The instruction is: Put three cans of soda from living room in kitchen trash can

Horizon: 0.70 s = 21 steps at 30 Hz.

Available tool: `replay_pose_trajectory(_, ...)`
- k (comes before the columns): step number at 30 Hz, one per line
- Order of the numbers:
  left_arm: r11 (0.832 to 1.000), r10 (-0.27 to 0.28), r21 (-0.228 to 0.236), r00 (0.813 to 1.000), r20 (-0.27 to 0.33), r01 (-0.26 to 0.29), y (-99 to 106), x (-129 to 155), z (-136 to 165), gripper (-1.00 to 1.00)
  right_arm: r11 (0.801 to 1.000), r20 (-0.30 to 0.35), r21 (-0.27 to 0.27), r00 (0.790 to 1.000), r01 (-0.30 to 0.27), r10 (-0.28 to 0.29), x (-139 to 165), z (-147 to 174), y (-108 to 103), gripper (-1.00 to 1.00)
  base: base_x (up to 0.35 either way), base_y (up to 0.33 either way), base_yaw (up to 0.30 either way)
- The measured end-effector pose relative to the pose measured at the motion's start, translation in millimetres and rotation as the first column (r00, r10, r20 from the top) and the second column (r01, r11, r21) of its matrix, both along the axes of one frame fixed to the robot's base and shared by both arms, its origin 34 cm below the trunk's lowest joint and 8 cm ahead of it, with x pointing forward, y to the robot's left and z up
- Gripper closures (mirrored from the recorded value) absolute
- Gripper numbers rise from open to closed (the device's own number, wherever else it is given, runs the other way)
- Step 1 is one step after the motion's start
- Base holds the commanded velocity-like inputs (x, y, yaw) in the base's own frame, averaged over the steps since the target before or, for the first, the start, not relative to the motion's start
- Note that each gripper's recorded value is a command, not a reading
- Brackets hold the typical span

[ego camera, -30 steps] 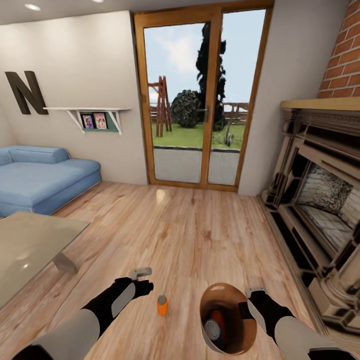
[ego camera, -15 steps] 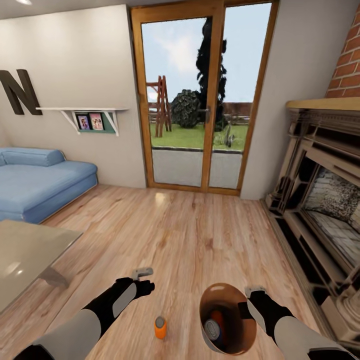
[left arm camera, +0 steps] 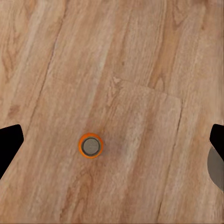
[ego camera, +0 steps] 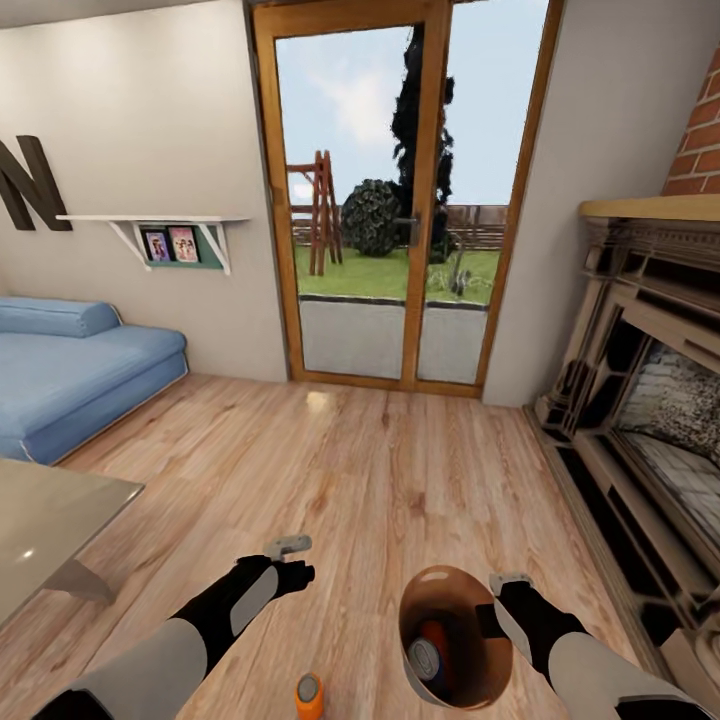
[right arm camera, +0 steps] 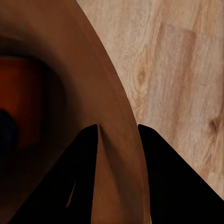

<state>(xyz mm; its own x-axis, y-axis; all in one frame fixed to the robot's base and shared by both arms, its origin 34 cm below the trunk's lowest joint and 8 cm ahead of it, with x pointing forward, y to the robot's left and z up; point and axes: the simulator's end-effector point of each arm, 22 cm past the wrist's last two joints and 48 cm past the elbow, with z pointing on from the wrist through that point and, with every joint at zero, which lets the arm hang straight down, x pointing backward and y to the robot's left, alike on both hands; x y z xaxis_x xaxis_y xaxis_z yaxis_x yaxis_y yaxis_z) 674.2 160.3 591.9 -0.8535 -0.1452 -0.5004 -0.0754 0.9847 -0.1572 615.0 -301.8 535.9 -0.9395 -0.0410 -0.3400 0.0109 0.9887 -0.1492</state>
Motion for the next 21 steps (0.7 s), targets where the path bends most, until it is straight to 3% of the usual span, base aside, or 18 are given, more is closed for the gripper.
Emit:
replay_pose_trajectory(9,1.000,-0.027,0.007,1.000,0.002,0.027,-9.7,-1.8,0.0,-1.00,1.000,-0.001,-0.001,1.000,-0.001,0.001,-0.3,-0.2,-0.1,1.00,0.035,-0.076,0.000)
replay_pose_trajectory(21,1.000,-0.027,0.008,1.000,0.008,0.027,-10.3,-1.0,0.5,-1.00,1.000,-0.003,0.002,1.000,-0.005,0.005,-1.5,-1.3,3.6,1.00,0.287,-0.055,0.000)
